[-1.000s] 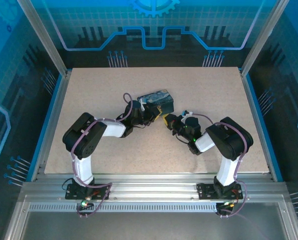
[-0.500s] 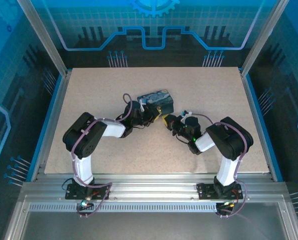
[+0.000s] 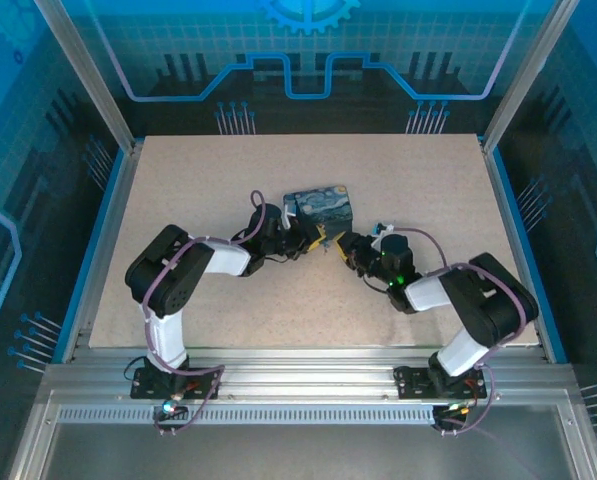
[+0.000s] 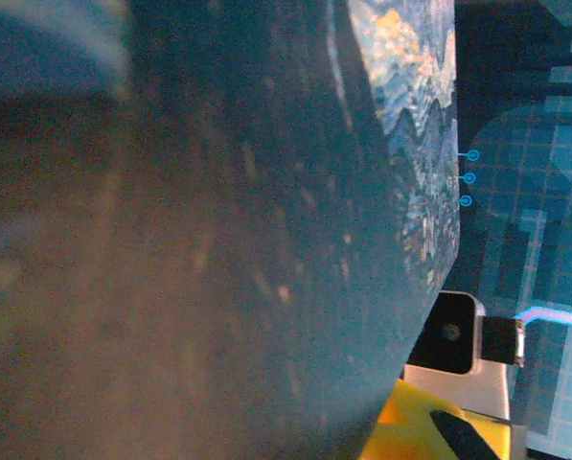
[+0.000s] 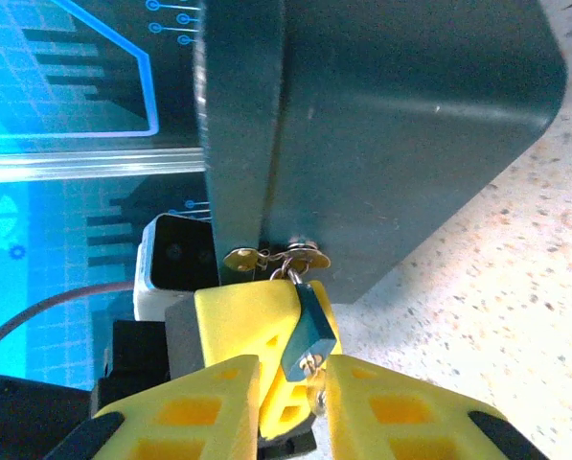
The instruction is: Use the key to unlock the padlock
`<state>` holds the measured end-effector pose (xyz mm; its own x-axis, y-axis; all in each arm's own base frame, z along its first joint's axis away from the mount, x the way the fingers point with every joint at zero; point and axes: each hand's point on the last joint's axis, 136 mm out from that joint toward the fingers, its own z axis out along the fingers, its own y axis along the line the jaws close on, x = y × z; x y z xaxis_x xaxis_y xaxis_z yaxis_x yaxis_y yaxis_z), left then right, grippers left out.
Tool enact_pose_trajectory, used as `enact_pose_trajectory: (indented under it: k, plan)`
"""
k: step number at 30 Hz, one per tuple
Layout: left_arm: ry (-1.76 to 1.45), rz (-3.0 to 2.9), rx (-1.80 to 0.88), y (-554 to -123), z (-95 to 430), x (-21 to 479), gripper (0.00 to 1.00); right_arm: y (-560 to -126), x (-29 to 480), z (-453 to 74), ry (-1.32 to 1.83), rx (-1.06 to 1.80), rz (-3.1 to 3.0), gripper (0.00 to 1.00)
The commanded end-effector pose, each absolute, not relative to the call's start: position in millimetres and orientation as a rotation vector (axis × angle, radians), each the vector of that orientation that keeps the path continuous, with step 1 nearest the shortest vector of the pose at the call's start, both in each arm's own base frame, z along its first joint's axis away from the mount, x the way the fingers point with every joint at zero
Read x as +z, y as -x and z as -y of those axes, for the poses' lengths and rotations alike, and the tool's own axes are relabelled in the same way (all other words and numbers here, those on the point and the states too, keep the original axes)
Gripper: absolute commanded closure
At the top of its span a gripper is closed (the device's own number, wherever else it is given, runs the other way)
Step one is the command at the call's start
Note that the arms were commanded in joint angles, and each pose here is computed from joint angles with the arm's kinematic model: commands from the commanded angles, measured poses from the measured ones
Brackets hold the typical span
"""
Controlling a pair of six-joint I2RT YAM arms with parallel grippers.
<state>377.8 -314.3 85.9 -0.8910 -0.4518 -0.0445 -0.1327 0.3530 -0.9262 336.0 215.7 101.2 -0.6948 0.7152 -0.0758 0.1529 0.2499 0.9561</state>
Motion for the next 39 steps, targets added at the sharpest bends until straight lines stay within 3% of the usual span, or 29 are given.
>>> enact_pose_trajectory:
  k: [1, 16, 27, 39]
  plan:
    - [0.466, -2.333, -1.562, -371, 313, 97, 1.00, -322, 84, -202, -0.741, 1.313, -2.148, 0.74]
    - [0.472, -2.374, -1.509, -367, 315, 110, 1.00, -291, 99, -188, -0.274, 0.830, -2.483, 0.73]
    - [0.464, -2.377, -1.510, -367, 318, 114, 1.00, -299, 109, -227, 0.134, 0.588, -2.548, 0.61]
    - [0.459, -2.373, -1.519, -367, 318, 117, 1.00, -317, 104, -250, 0.335, 0.444, -2.547, 0.60]
